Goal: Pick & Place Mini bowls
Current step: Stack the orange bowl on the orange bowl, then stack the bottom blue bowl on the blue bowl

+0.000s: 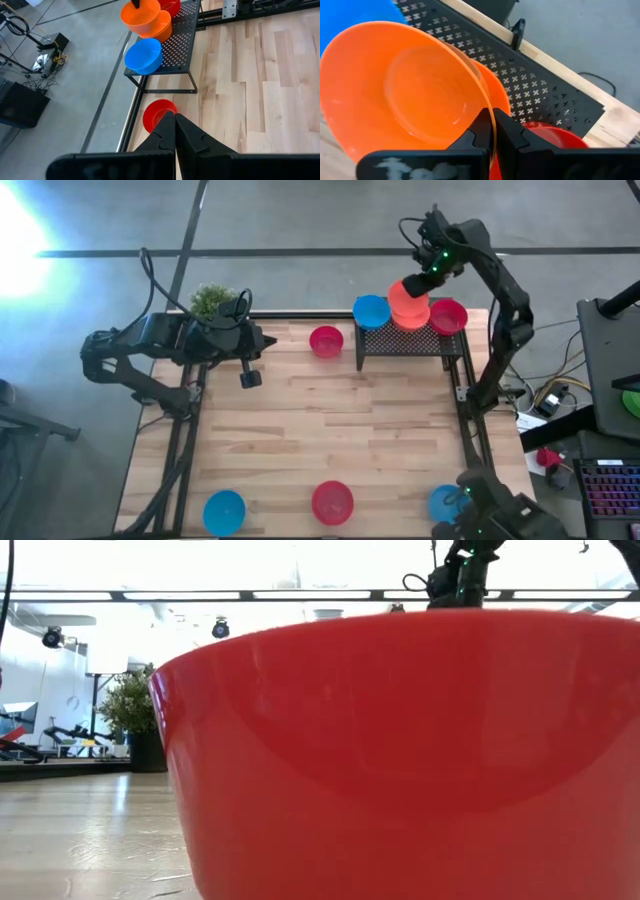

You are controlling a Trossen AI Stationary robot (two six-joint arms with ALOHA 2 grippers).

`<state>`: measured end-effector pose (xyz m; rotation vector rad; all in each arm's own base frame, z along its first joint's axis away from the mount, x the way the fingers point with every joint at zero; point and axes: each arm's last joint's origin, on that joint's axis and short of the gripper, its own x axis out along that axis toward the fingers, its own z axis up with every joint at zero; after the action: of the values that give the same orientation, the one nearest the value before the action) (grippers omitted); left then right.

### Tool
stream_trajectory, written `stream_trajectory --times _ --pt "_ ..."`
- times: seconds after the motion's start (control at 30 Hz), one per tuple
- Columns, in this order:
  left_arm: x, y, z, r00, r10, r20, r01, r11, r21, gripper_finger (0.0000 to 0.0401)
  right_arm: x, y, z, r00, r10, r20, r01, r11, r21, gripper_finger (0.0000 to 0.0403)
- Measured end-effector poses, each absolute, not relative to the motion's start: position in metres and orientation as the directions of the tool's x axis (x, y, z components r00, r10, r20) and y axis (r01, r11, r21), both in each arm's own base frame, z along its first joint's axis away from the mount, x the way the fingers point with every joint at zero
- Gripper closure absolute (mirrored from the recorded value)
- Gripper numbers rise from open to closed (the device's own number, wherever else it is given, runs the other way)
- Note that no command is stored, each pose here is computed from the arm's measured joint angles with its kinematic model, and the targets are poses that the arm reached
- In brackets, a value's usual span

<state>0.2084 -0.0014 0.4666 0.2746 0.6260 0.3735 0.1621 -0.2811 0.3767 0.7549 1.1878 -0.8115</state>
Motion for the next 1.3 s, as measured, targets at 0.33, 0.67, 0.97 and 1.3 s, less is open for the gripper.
stream_trajectory --times 0.33,0.67,0.97,1.3 --pt "0.208 -0.001 0.467 0.748 0.419 -0.516 -0.260 0.899 0.353 0.0401 0.161 -0.283 0.365 0.116 -0.124 -0.985 0.853 0.520 0.035 0.0395" --pt "0.208 -0.001 0.467 0.747 0.419 -0.515 -0.261 0.899 0.353 0.0401 0.159 -0.282 0.348 0.070 -0.070 -0.995 0.856 0.516 0.024 0.0394" --pt "0.208 -0.001 0.467 0.747 0.419 -0.515 -0.261 0.899 0.353 0.0401 0.159 -0.282 0.347 0.067 -0.066 -0.996 0.853 0.521 0.022 0.0369" --pt "0.208 -0.001 0.467 0.747 0.419 -0.515 -0.254 0.897 0.362 0.0401 0.160 -0.282 0.368 0.107 -0.143 -0.984 0.883 0.469 0.027 0.0286"
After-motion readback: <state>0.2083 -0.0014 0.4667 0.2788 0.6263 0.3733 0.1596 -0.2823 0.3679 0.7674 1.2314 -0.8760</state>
